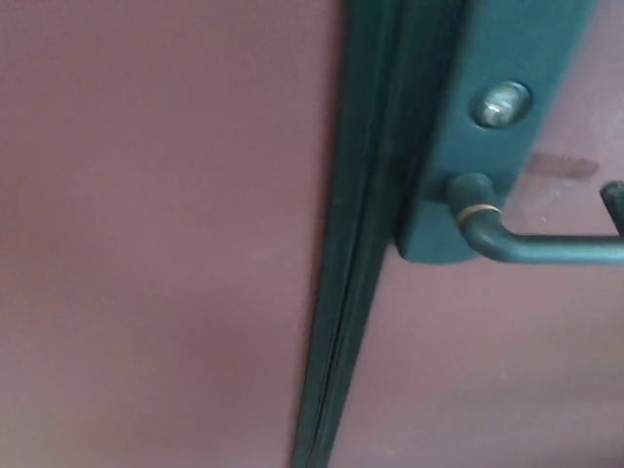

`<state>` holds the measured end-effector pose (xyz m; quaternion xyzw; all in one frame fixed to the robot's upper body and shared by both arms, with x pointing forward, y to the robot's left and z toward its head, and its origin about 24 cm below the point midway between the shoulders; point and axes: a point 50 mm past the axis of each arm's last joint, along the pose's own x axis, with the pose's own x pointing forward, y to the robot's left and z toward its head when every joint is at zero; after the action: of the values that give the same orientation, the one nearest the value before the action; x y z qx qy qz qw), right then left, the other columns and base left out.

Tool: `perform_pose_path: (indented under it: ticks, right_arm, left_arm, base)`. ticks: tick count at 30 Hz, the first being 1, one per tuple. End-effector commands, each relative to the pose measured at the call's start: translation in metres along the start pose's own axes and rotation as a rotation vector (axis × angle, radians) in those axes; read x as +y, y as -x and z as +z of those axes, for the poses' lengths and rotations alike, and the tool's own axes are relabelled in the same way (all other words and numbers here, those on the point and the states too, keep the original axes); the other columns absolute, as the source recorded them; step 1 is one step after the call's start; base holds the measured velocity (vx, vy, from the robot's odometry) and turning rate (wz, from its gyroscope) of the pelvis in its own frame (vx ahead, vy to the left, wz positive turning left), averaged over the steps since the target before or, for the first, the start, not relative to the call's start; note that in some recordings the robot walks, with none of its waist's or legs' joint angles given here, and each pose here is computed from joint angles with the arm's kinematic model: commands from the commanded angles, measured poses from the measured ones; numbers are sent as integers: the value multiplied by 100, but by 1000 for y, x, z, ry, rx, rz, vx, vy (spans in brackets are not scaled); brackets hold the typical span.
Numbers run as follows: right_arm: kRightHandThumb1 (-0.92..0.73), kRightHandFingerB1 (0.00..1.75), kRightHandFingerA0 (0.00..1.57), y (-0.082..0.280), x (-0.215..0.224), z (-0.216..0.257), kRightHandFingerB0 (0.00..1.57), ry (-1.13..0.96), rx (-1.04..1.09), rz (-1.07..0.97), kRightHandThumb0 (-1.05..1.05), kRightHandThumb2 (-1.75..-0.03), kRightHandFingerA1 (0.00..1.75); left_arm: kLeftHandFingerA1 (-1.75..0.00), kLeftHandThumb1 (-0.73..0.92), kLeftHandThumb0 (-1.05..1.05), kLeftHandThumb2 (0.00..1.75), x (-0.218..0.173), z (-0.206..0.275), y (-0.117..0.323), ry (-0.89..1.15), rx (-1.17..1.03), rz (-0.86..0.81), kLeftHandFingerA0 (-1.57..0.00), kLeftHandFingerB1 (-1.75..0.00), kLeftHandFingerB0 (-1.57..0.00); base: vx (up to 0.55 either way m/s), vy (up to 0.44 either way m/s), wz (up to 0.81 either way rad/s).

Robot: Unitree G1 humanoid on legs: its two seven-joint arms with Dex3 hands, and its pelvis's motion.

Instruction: The robot walks towards the door handle and put its right hand on it and twist the handle

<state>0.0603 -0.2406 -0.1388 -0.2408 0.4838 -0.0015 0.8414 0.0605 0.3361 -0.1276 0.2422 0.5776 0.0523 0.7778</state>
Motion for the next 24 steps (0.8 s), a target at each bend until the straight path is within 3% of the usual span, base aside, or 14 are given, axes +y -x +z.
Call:
perform_pose_path:
  ticks: [1,12,23,24]
  right_arm:
    - [-66,43,76,-21,-4,-17,56,104,241,71,-29,-59,52]
    - [-68,42,74,-21,0,-16,53,119,235,77,-27,-59,51]
    - [-69,42,75,-27,-5,-3,53,92,207,79,-27,-60,52]
    - [-70,39,59,-21,-9,3,46,73,72,84,-32,-61,46]
  left_arm:
    - [-76,48,-17,65,-5,-6,1,-8,26,-18,-81,-67,-59]
    - [-76,47,-17,65,-6,-13,3,-9,36,-24,-82,-67,-59]
    - [-74,49,-14,62,-5,-2,0,-16,20,-22,-82,-65,-59]
    - [-74,49,-14,62,-4,2,-1,-13,12,-22,-82,-65,-59]
  base:
    - [24,134,3]
    - [8,18,-1]
    - [-84,156,-1]
    - [-11,225,-11]
